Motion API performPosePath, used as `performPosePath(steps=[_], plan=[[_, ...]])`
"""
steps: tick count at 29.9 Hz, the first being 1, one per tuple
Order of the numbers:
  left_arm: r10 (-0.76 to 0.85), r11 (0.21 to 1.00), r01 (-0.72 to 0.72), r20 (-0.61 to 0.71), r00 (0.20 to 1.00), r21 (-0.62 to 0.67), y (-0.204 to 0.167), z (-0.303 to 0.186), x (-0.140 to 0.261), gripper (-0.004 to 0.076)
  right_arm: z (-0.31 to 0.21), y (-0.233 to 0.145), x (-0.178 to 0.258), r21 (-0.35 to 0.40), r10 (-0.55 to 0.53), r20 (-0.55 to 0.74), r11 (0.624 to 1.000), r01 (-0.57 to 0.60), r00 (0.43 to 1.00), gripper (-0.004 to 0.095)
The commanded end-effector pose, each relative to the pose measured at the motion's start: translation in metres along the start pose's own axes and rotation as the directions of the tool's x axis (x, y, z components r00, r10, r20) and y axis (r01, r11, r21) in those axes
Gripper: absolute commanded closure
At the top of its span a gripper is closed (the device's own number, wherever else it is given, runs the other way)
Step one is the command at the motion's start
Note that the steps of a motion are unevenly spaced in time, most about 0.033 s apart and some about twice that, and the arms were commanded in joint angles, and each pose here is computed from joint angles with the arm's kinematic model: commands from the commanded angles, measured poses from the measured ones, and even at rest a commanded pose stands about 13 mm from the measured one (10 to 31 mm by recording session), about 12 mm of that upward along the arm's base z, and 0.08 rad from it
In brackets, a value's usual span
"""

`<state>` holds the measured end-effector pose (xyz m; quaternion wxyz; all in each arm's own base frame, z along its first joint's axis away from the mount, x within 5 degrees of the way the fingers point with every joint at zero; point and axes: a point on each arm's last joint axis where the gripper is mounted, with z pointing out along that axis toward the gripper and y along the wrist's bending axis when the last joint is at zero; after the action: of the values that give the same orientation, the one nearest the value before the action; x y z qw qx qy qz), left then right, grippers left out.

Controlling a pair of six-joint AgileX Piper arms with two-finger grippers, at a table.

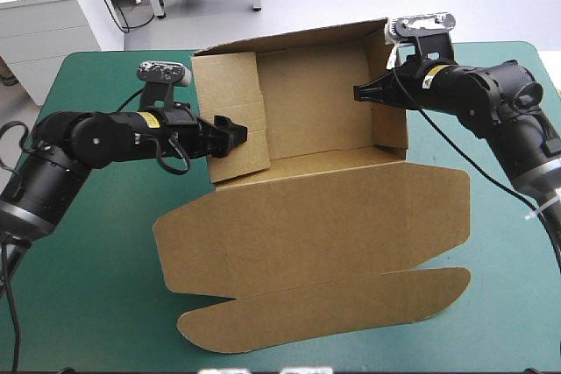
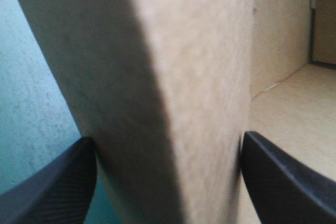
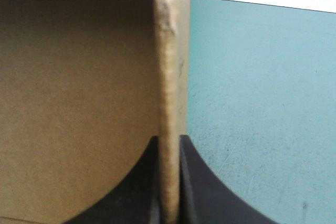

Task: Fold the box

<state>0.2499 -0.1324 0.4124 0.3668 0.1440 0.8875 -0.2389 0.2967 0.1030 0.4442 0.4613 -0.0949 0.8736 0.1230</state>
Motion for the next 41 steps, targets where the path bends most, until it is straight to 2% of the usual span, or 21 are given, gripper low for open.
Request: performPosePath(steps=[1, 4, 7, 13, 16, 21, 26, 31, 41], plan=[[-0.041, 0.997, 0.046, 0.099, 0.994, -0.056, -0.016, -0.006, -0.016, 0.0231, -0.025, 0.004, -0.019, -0.038, 0.036, 0.164, 0.999, -0.03, 0.986, 0.0911], [-0.053, 0.993, 0.066, 0.127, 0.99, -0.102, -0.025, -0.001, -0.02, 0.0286, -0.025, 0.004, -0.019, -0.036, 0.034, 0.164, 0.999, -0.028, 0.986, 0.0911], [-0.062, 0.994, 0.078, 0.185, 0.981, -0.076, -0.035, -0.001, -0.023, 0.0374, -0.025, 0.004, -0.019, -0.036, 0.034, 0.162, 0.999, -0.029, 0.986, 0.0911], [-0.084, 0.994, 0.096, 0.196, 0.977, -0.051, -0.04, -0.001, -0.023, 0.0632, -0.025, 0.002, -0.016, -0.007, 0.009, 0.134, 1.0, -0.009, 0.991, 0.0911], [-0.083, 0.994, 0.095, 0.206, 0.975, -0.046, -0.04, -0.001, -0.024, 0.0734, -0.024, 0.002, -0.013, -0.006, 0.012, 0.103, 1.0, -0.012, 0.995, 0.0911], [-0.086, 0.994, 0.097, 0.213, 0.973, -0.042, -0.04, 0.004, -0.026, 0.0732, -0.024, 0.001, -0.003, 0.001, 0.017, -0.009, 1.0, -0.017, 1.0, 0.0912], [-0.076, 0.991, 0.087, 0.108, 0.991, -0.102, -0.034, 0.024, -0.018, 0.0731, -0.011, -0.001, 0.011, 0.02, -0.001, -0.171, 1.0, 0.004, 0.985, 0.0912], [-0.042, 0.988, 0.041, -0.002, 0.999, -0.15, -0.027, 0.05, -0.01, 0.0731, 0.017, -0.003, 0.027, 0.033, -0.003, -0.345, 0.999, 0.015, 0.939, 0.0912], [0.002, 0.976, -0.036, -0.156, 0.988, -0.216, -0.014, 0.103, 0.004, 0.0731, 0.082, -0.007, 0.048, 0.031, 0.015, -0.477, 1.0, -0.001, 0.879, 0.0912]])
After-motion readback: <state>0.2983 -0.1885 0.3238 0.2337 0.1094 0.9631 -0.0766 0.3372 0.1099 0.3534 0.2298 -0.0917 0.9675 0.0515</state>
